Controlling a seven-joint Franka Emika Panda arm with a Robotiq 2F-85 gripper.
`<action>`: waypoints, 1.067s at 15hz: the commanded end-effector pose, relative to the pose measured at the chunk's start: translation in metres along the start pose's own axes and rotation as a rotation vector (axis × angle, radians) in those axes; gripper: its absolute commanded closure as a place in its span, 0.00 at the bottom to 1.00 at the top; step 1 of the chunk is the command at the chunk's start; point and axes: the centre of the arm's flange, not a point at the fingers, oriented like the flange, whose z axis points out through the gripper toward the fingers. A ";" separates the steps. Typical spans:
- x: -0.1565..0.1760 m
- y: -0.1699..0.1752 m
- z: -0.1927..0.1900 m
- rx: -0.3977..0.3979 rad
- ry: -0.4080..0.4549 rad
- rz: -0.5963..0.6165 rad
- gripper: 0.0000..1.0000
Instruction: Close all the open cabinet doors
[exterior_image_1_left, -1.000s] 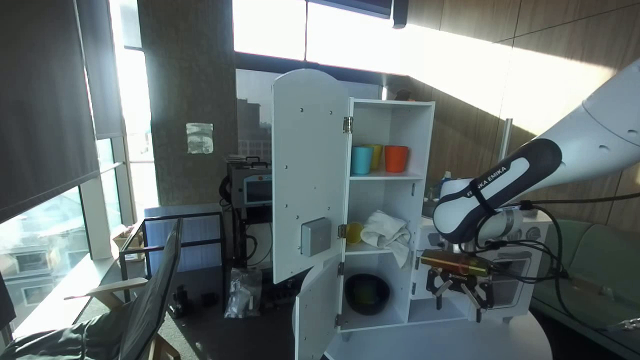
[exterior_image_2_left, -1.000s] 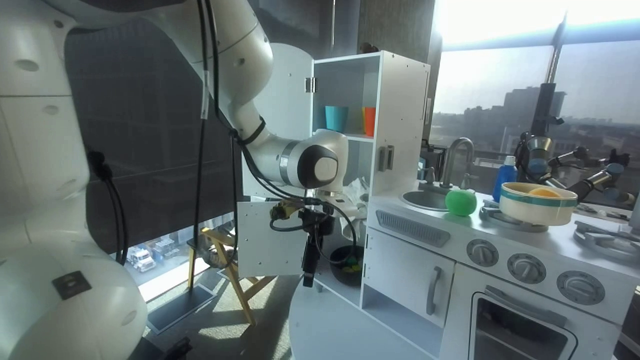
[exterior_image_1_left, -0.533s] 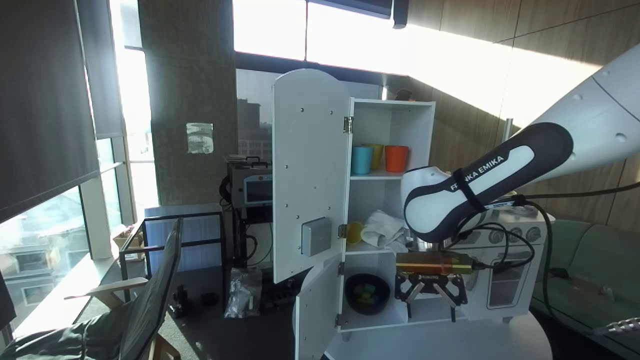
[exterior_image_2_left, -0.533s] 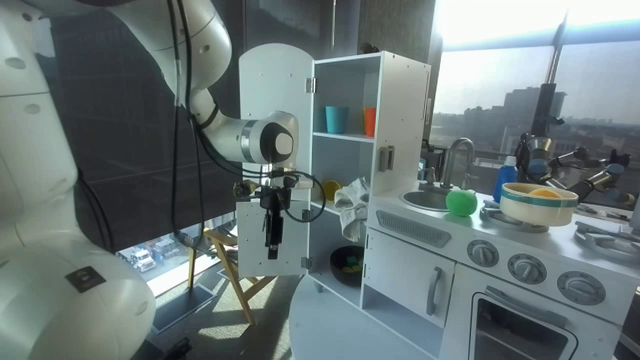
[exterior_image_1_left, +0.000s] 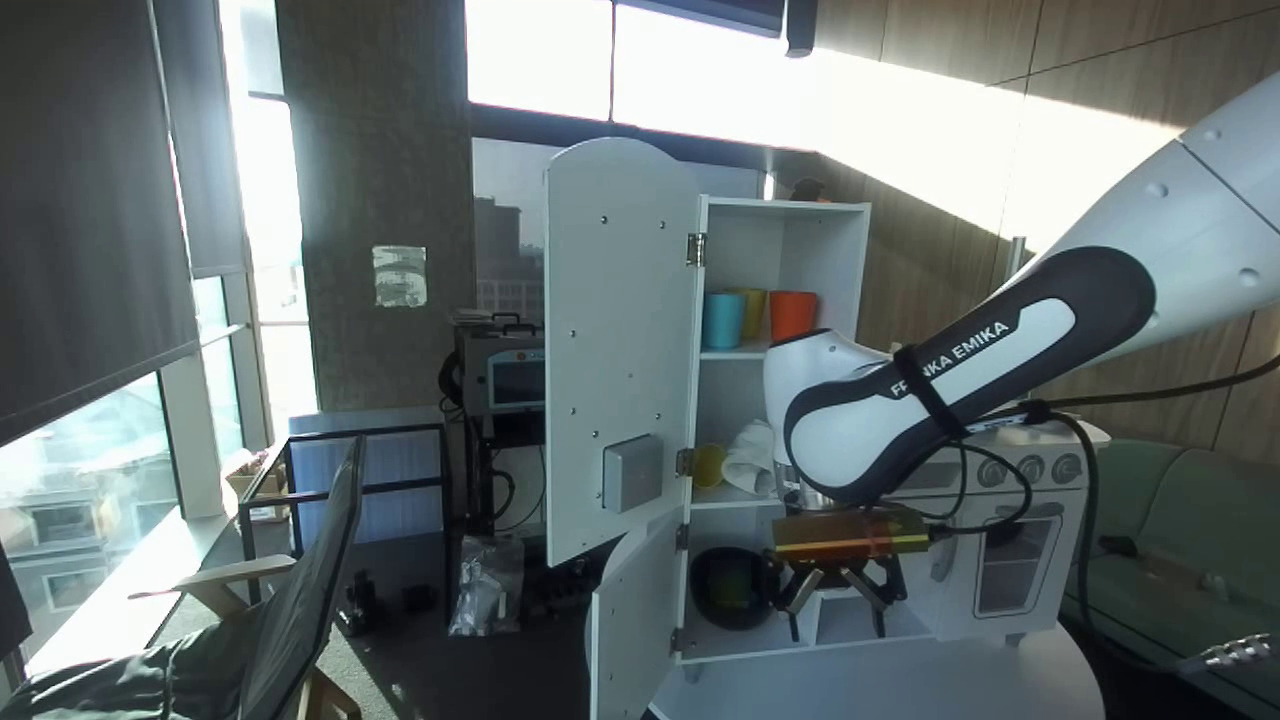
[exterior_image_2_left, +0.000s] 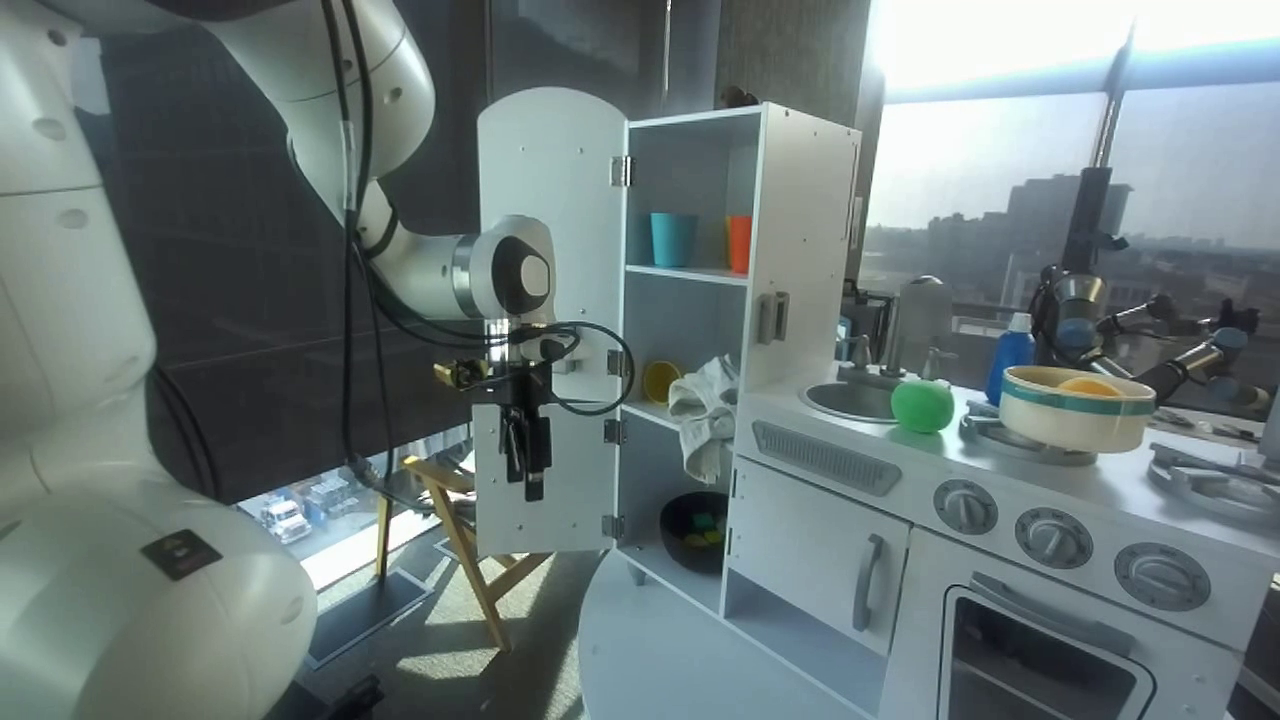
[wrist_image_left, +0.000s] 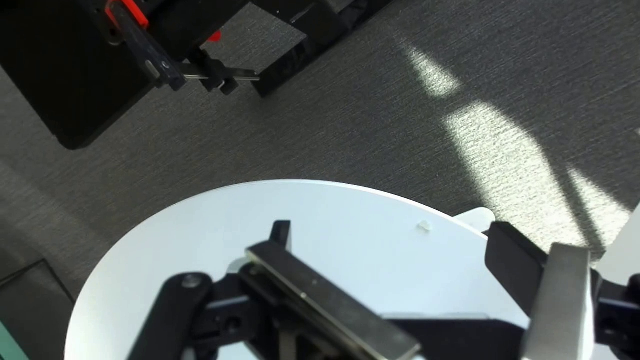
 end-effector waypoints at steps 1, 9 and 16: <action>0.000 0.000 0.000 0.000 0.000 0.000 0.00; -0.025 -0.022 -0.102 0.081 0.192 -0.083 0.00; -0.050 -0.004 -0.269 0.270 0.517 0.021 0.00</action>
